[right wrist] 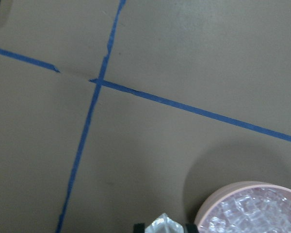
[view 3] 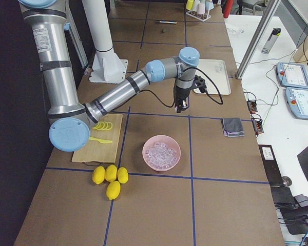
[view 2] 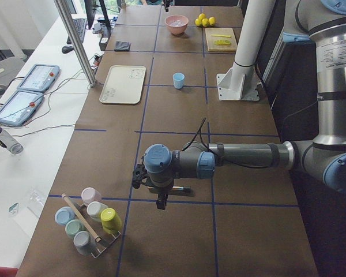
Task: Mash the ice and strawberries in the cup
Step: 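Lift the ice cube and carry it toward the light-blue cup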
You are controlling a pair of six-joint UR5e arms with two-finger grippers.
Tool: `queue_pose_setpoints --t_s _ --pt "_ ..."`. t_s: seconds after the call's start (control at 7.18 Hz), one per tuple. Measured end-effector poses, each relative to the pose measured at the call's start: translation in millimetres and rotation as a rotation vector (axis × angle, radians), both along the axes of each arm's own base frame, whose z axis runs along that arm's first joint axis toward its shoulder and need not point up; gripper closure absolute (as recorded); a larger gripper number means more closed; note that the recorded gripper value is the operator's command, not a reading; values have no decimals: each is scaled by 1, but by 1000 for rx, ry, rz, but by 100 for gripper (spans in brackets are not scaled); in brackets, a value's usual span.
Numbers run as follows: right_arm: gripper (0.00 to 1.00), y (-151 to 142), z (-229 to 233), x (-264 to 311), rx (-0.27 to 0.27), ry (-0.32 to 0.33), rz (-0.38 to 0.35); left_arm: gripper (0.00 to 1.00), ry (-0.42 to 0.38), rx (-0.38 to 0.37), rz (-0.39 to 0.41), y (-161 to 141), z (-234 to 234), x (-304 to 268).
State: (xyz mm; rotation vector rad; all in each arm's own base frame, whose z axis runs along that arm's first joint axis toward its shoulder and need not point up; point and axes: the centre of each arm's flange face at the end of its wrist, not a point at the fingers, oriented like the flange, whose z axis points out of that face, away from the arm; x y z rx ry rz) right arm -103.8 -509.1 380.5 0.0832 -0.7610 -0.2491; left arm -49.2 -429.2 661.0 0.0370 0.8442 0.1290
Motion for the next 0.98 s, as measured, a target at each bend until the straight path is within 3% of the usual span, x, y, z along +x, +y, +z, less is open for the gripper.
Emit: queue_pose_setpoints --t_s 0.42,0.98 --pt "100 11 -89 -99 -110 -2 143 0 1 7 2 -1 -2 1" --pt "100 68 -193 -288 -182 13 238 0 1 13 5 -2 -4 2"
